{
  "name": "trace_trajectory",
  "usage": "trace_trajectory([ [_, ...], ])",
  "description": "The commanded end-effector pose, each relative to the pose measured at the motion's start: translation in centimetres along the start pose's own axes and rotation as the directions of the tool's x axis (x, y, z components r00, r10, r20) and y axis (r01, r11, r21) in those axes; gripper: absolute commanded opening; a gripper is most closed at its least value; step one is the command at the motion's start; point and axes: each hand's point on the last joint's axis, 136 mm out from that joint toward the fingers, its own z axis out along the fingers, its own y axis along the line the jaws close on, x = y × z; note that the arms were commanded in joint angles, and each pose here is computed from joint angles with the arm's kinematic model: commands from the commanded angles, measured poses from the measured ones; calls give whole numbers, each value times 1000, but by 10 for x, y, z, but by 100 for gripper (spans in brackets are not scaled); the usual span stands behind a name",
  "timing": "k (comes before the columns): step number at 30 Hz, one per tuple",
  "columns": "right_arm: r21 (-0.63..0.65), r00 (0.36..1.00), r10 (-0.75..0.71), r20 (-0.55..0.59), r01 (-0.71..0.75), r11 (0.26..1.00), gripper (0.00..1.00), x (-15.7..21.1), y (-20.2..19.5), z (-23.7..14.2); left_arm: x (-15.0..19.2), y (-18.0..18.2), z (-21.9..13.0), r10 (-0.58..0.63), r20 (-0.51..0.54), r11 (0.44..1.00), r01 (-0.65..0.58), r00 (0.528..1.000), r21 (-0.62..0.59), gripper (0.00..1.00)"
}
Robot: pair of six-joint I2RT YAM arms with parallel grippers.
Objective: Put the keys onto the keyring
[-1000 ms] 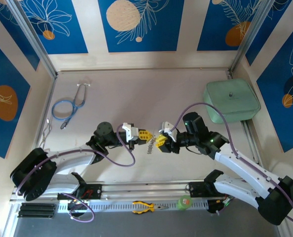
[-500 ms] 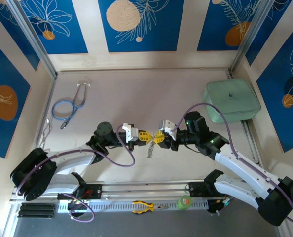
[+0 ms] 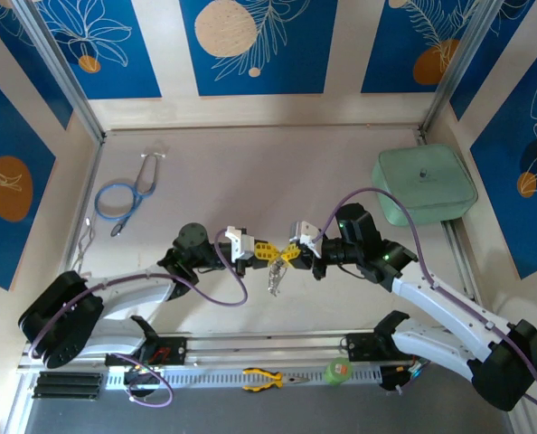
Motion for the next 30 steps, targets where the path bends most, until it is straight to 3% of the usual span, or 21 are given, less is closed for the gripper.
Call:
trace_trajectory([
  [1,-36,998,-45,45,46,998,0,-23,6,-6,-5,-6,0,32,2,999,-32,999,24,0],
  [2,-37,998,-44,39,45,998,0,-24,5,-7,-3,-4,0,34,-10,999,-33,999,13,0],
  [6,-38,999,-42,-21,41,998,0,-18,5,-8,6,1,-4,50,-82,998,-53,995,-32,23],
  [8,-34,996,-48,-74,46,998,0,-14,4,-9,12,3,-6,59,-133,997,-66,989,-43,28],
  [12,-40,979,-71,-193,65,997,0,-5,3,-7,16,3,-8,72,-181,996,-80,981,-35,28],
  [18,-42,942,-118,-315,110,993,0,0,-2,0,12,4,-6,76,-171,996,-81,982,-24,29],
  [23,-47,933,-137,-334,129,991,0,-2,-3,3,12,2,-5,74,-168,997,-78,983,-17,30],
  [30,-73,927,-164,-336,147,986,0,-7,1,8,11,1,-4,73,-162,997,-75,984,-7,19],
])
